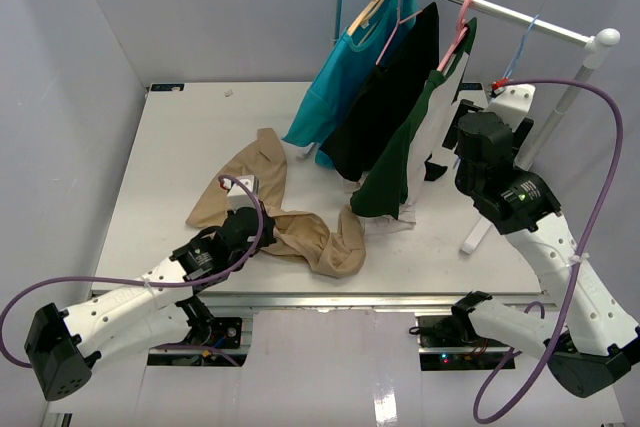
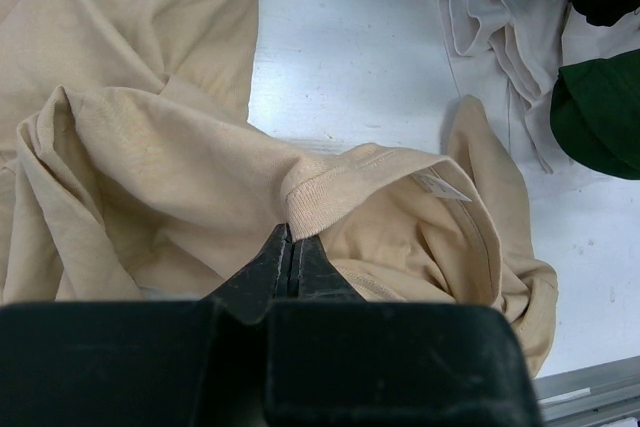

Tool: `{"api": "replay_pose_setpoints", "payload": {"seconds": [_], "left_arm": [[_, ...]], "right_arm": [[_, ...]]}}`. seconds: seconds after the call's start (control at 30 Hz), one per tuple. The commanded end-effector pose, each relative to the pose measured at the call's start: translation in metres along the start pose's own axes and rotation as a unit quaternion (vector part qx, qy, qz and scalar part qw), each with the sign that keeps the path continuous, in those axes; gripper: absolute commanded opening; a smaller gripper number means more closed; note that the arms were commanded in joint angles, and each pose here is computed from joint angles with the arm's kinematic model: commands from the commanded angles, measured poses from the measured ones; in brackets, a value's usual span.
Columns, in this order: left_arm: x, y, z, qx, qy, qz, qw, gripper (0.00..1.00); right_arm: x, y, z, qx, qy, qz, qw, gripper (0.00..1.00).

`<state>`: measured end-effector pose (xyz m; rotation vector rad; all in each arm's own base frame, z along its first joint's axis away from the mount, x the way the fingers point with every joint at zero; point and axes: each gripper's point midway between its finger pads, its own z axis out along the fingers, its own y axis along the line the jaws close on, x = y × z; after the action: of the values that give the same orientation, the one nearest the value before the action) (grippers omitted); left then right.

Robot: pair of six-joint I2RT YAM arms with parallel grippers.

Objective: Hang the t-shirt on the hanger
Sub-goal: Pick up the hanger from the clothesline.

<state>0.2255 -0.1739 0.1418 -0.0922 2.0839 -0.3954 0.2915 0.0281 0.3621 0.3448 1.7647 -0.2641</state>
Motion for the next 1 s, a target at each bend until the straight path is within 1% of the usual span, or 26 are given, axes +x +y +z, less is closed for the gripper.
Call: {"api": "replay_pose_setpoints", "payload": {"seconds": [0.0, 0.13, 0.23, 0.33, 0.47, 0.63, 0.83, 0.87, 0.97], "left_arm": [[0.001, -0.001, 0.001, 0.007, -0.005, 0.000, 1.000, 0.00], [0.003, -0.001, 0.002, 0.006, -0.002, -0.001, 1.000, 0.00], [0.004, -0.001, 0.003, 0.007, -0.002, 0.000, 1.000, 0.00], [0.003, 0.000, 0.003, 0.005, -0.004, 0.002, 1.000, 0.00], [0.002, 0.000, 0.002, 0.007, -0.006, 0.002, 1.000, 0.00], [0.002, 0.000, 0.000, 0.011, -0.009, -0.001, 1.000, 0.00], [0.001, 0.000, -0.001, 0.013, -0.011, -0.005, 1.000, 0.00], [0.001, 0.000, -0.001, 0.013, -0.010, -0.005, 1.000, 0.00], [0.002, 0.001, 0.000, 0.011, -0.009, -0.006, 1.000, 0.00]], "right_arm": [[-0.026, 0.011, -0.004, -0.042, -0.044, 0.047, 0.997, 0.76], [-0.030, 0.013, 0.001, -0.028, -0.051, 0.045, 0.997, 0.76], [-0.031, 0.012, 0.008, -0.005, -0.056, 0.038, 0.998, 0.74], [-0.028, 0.012, 0.013, 0.007, -0.053, 0.028, 0.998, 0.70], [-0.016, 0.019, 0.013, -0.014, -0.042, 0.031, 0.999, 0.65], [-0.003, 0.020, 0.018, -0.008, -0.032, 0.019, 0.999, 0.56], [-0.001, 0.015, 0.019, 0.005, -0.032, 0.010, 0.999, 0.50], [-0.001, 0.013, 0.019, 0.010, -0.033, 0.008, 0.999, 0.48], [-0.002, 0.009, 0.019, 0.013, -0.035, 0.000, 0.999, 0.35]]}}
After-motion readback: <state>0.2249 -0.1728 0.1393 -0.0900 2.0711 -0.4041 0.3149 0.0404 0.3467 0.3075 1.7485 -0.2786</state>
